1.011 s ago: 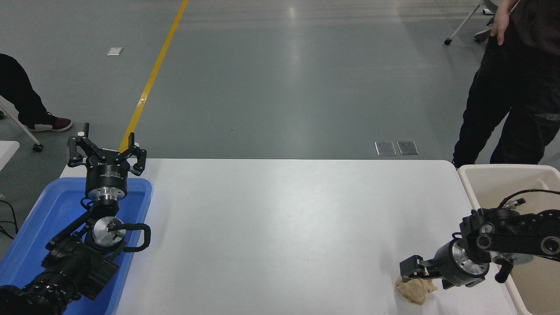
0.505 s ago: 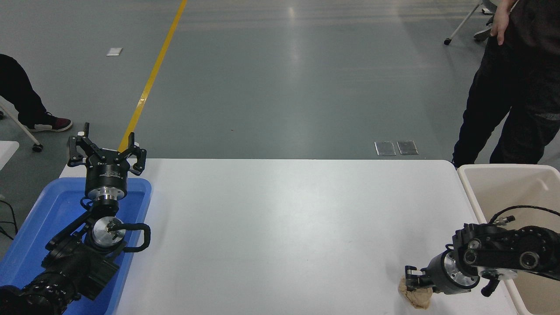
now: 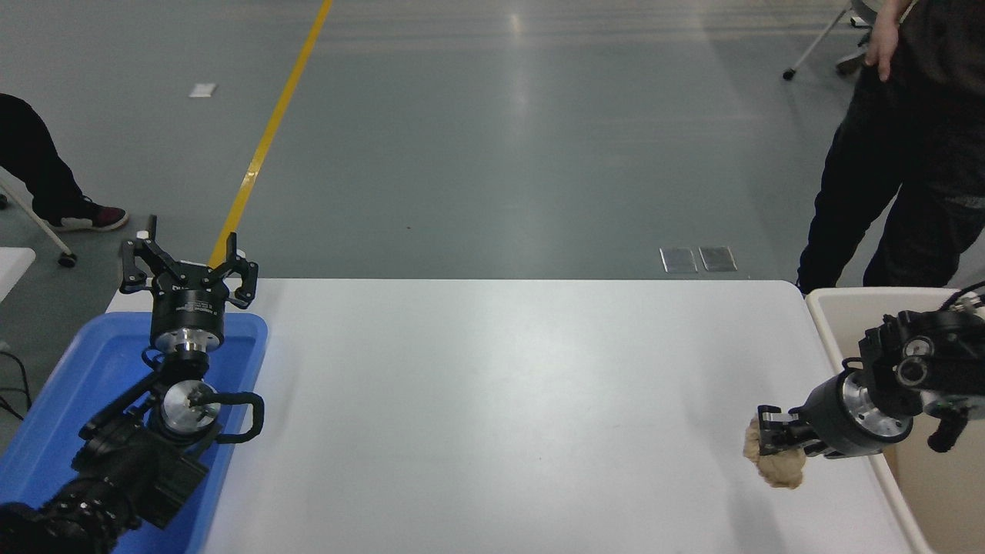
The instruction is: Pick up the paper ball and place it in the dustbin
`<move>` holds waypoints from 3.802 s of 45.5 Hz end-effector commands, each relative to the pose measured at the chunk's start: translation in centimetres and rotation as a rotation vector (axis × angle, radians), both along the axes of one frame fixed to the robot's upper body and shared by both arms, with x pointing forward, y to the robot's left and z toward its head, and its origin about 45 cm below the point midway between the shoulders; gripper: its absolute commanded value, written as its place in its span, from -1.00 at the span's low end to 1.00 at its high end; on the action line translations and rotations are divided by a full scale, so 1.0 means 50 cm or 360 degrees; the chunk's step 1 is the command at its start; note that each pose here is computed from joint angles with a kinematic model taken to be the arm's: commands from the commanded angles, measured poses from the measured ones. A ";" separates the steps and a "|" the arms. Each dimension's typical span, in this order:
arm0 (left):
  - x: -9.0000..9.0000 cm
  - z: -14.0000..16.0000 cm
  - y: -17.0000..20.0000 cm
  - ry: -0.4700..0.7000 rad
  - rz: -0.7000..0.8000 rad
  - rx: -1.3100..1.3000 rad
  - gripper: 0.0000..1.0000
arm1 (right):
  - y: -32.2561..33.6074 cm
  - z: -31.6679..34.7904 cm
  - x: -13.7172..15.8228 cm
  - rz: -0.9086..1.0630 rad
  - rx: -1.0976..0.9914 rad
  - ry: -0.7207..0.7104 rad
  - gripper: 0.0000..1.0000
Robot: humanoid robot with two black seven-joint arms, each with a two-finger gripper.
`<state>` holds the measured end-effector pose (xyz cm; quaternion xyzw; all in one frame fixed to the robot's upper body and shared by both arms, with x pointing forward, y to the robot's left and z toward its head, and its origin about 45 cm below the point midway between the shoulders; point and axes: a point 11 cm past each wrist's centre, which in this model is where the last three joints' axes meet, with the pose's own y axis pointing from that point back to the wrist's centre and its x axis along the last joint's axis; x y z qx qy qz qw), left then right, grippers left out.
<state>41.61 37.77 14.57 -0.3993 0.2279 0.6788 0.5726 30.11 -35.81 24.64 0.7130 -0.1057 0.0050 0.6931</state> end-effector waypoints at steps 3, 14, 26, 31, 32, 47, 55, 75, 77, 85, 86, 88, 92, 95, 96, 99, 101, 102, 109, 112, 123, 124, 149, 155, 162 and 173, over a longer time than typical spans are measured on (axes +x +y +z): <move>0.000 0.000 0.000 -0.0001 -0.0002 0.0001 0.98 | 0.033 0.264 0.019 0.0038 -0.0026 -0.0134 -1.00; 0.000 0.000 0.002 0.0003 0.0002 0.0005 0.98 | 0.063 0.318 0.026 0.0125 -0.0097 -0.0153 -1.00; 0.000 0.001 0.001 0.0001 -0.0002 0.0003 0.98 | 0.033 0.337 0.049 0.0073 -0.0158 -0.0217 -1.00; 0.000 0.001 0.001 0.0001 -0.0004 0.0005 0.98 | -0.021 0.339 0.077 -0.0020 -0.0228 -0.0266 -1.00; 0.000 0.000 0.001 0.0002 -0.0002 0.0006 0.98 | -0.034 0.333 0.080 -0.0040 -0.0245 -0.0267 -1.00; 0.000 0.000 0.001 0.0002 -0.0001 0.0004 0.98 | -0.355 0.226 0.119 -0.0487 -0.0560 -0.0483 -1.00; 0.000 0.000 0.001 0.0002 -0.0001 0.0004 0.98 | -0.475 0.083 0.089 -0.0650 -0.0722 -0.0585 -1.00; 0.000 0.001 0.001 0.0001 0.0001 0.0004 0.98 | -0.435 -0.277 -0.015 -0.1039 -0.0586 -0.0571 -1.00; 0.000 0.000 0.002 0.0003 0.0003 0.0005 0.98 | -0.414 -0.304 -0.019 -0.1086 -0.0560 -0.0560 -1.00; 0.000 0.000 0.002 0.0002 0.0004 0.0003 0.98 | -0.363 -0.364 -0.027 -0.1250 -0.0501 -0.0536 -1.00; 0.000 0.000 0.002 0.0003 0.0003 0.0005 0.98 | -0.360 -0.368 -0.026 -0.1260 -0.0496 -0.0545 -1.00; 0.000 0.000 0.002 0.0003 0.0003 0.0005 0.98 | -0.354 -0.372 -0.022 -0.1281 -0.0478 -0.0562 -1.00; 0.000 0.000 0.002 0.0002 0.0004 0.0003 0.98 | -0.356 -0.372 -0.020 -0.1308 -0.0470 -0.0586 -1.00; 0.000 0.000 0.002 0.0003 0.0003 0.0005 0.98 | -0.358 -0.369 -0.018 -0.1311 -0.0470 -0.0595 -0.90; 0.000 0.000 0.002 0.0002 0.0004 0.0003 0.98 | -0.361 -0.367 -0.019 -0.1314 -0.0474 -0.0599 -0.71; 0.000 0.000 0.002 0.0003 0.0003 0.0005 0.98 | -0.365 -0.365 -0.020 -0.1323 -0.0473 -0.0604 0.49; 0.000 0.000 0.002 0.0003 0.0003 0.0005 0.98 | -0.366 -0.363 -0.018 -0.1327 -0.0470 -0.0607 1.00; 0.000 0.000 0.002 0.0003 0.0003 0.0005 0.98 | -0.365 -0.363 -0.017 -0.1330 -0.0464 -0.0610 1.00; 0.000 0.000 0.002 0.0002 0.0004 0.0003 0.98 | -0.361 -0.355 -0.005 -0.1340 -0.0444 -0.0629 1.00; 0.000 0.000 0.002 0.0002 0.0004 0.0003 0.98 | -0.361 -0.354 -0.003 -0.1339 -0.0443 -0.0630 1.00; 0.000 0.000 0.002 0.0003 0.0003 0.0005 0.98 | -0.357 -0.295 0.050 -0.1227 -0.0437 -0.0671 1.00; 0.000 0.000 0.002 0.0003 0.0003 0.0005 0.98 | -0.359 -0.272 0.065 -0.1193 -0.0441 -0.0684 1.00; 0.000 0.001 0.001 -0.0001 0.0000 0.0003 0.98 | -0.001 0.042 0.088 -0.0196 -0.0093 -0.0098 1.00; 0.000 0.000 0.002 0.0001 0.0001 0.0004 0.98 | 0.089 0.086 0.075 -0.0033 -0.0023 -0.0007 1.00; 0.000 0.000 0.002 0.0003 0.0003 0.0005 0.98 | 0.169 0.113 0.090 0.0124 -0.0085 -0.0026 1.00; 0.000 0.000 0.002 0.0002 0.0004 0.0003 0.98 | 0.265 0.123 0.090 0.0272 -0.0216 0.0014 1.00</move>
